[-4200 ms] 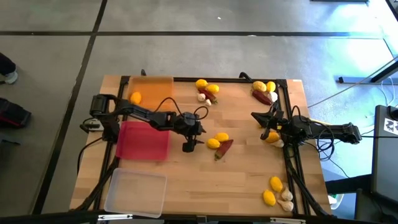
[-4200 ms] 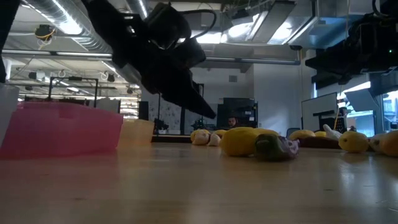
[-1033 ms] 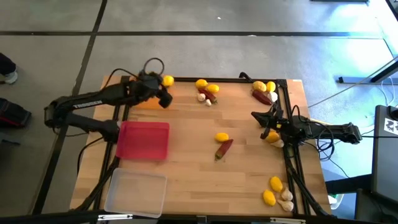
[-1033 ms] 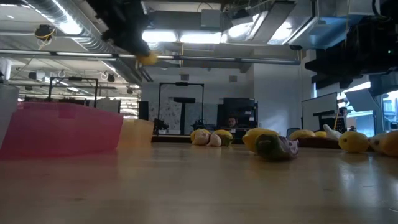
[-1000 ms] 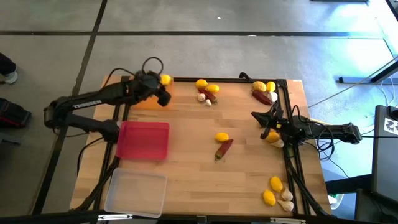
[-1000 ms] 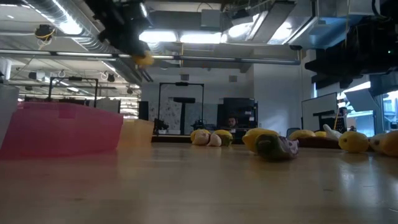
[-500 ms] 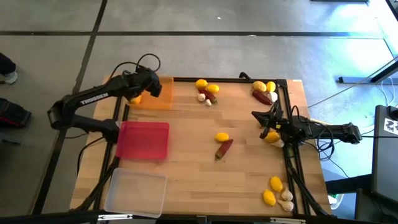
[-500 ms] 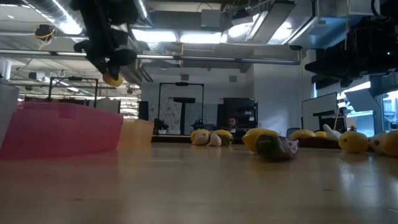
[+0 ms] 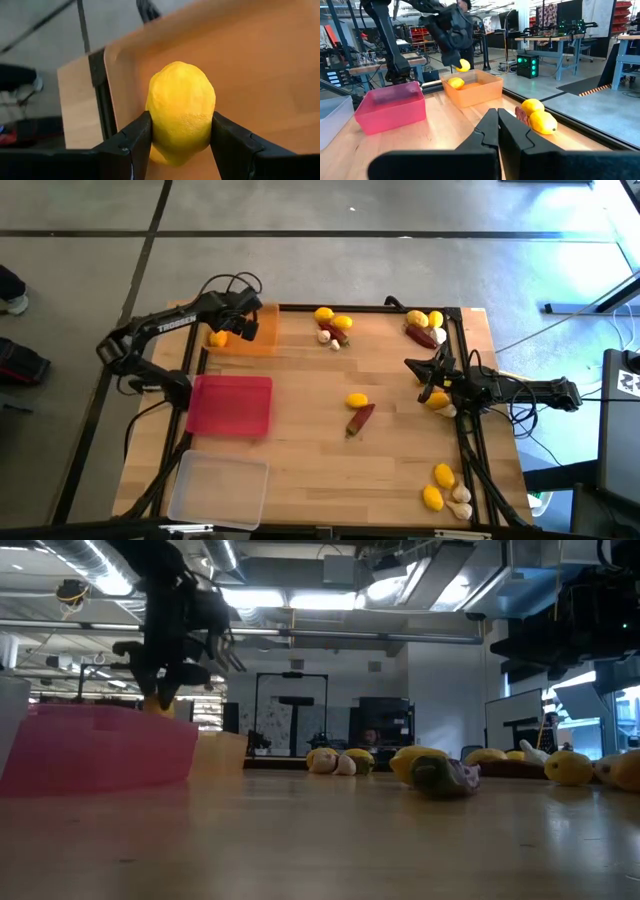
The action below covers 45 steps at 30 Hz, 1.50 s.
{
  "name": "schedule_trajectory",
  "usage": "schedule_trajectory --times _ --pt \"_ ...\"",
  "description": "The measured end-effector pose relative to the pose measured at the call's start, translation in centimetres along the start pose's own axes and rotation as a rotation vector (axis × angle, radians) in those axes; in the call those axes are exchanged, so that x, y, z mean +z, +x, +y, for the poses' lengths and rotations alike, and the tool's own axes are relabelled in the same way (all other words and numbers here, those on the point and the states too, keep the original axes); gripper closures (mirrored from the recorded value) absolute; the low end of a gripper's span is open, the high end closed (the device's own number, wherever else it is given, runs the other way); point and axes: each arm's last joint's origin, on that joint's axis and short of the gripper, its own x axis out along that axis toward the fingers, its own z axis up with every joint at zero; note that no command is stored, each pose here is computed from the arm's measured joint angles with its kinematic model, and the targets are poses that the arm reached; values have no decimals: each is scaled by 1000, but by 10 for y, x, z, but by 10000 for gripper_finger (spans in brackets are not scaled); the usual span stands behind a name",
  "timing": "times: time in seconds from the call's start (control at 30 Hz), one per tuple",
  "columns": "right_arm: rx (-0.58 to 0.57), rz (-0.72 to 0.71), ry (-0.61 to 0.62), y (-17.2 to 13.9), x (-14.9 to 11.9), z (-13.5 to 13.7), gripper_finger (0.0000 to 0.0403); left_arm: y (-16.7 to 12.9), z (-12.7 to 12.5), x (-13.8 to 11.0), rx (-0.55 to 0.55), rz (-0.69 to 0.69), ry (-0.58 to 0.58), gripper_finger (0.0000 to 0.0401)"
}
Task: Sort produce into baskets
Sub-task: Put the lemon into the yellow bin
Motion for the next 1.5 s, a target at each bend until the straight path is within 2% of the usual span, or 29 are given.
schedule_trajectory --times 0.53,1.2,1.33,1.5 --pt "-1 10 -2 0 -1 0 398 39 -17 2 -35 205 67 230" --pt "0 11 -2 0 -1 0 398 44 -20 1 -43 230 189 230" --pt "0 11 -2 0 -1 0 398 44 -20 1 -56 235 205 213" --pt "0 11 -2 0 -1 0 398 44 -22 0 -153 276 227 173"
